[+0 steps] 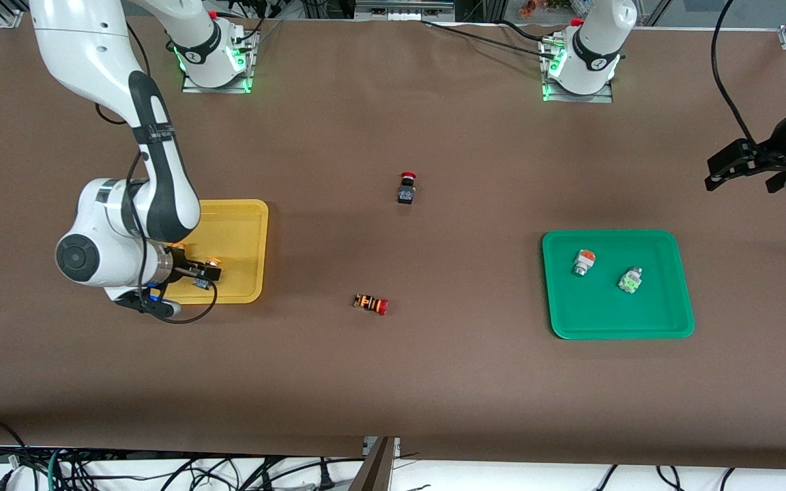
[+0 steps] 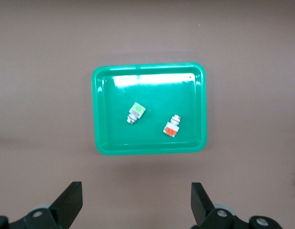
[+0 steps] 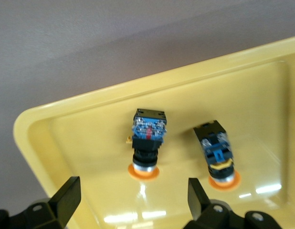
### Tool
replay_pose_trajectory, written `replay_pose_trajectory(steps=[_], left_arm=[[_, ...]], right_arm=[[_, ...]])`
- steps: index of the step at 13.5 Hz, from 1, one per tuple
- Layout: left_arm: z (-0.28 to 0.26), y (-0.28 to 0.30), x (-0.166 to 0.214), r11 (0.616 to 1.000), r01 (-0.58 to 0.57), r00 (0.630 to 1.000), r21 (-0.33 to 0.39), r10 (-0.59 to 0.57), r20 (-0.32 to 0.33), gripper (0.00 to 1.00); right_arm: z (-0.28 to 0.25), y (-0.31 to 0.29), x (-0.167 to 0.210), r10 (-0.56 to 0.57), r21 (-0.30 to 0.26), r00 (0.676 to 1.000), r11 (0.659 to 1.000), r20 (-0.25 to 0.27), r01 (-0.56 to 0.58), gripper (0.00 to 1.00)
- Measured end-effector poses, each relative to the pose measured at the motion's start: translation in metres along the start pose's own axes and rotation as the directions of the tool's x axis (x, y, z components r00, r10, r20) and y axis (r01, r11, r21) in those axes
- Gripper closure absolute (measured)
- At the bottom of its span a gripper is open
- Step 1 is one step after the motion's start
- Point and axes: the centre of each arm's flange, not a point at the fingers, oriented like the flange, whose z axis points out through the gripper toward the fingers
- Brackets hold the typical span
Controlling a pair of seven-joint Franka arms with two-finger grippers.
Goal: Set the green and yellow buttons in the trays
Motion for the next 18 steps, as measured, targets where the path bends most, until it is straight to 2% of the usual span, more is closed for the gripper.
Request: replay_pose_trajectory(steps=[5, 9, 12, 16, 18], left_arm=[[-0.003, 0.011, 0.000, 1.000, -0.016, 1.000, 0.000, 0.016, -0.004, 0.00], [-0.004, 0.014, 0.000, 1.000, -0.015, 1.000, -0.001, 0.015, 0.002, 0.00], [-0.003, 0.015, -0.002, 1.000, -0.014, 1.000, -0.001, 0.014, 0.017, 0.00], [-0.002, 0.015, -0.004, 1.000, -0.015, 0.999, -0.001, 0.015, 0.030, 0.00], [-0.002, 0.015, -0.004, 1.000, -0.014, 0.999, -0.001, 0.014, 0.032, 0.00]], right_arm=[[-0.095, 0.002, -0.012, -0.023, 0.033, 1.000, 0.999, 0.012, 0.022, 0.00], [-0.167, 0.004, -0.027, -0.041, 0.052, 0.999, 0.998, -0.001, 0.041, 0.00], [-0.209, 0.025, -0.040, -0.034, 0.067, 0.999, 0.997, -0.036, 0.036, 0.00], [-0.264, 0.099, -0.065, -0.045, 0.046, 0.995, 0.998, -0.094, 0.050, 0.00], [-0.287, 0.130, -0.081, -0.060, 0.057, 0.990, 0.996, -0.130, 0.068, 0.00]])
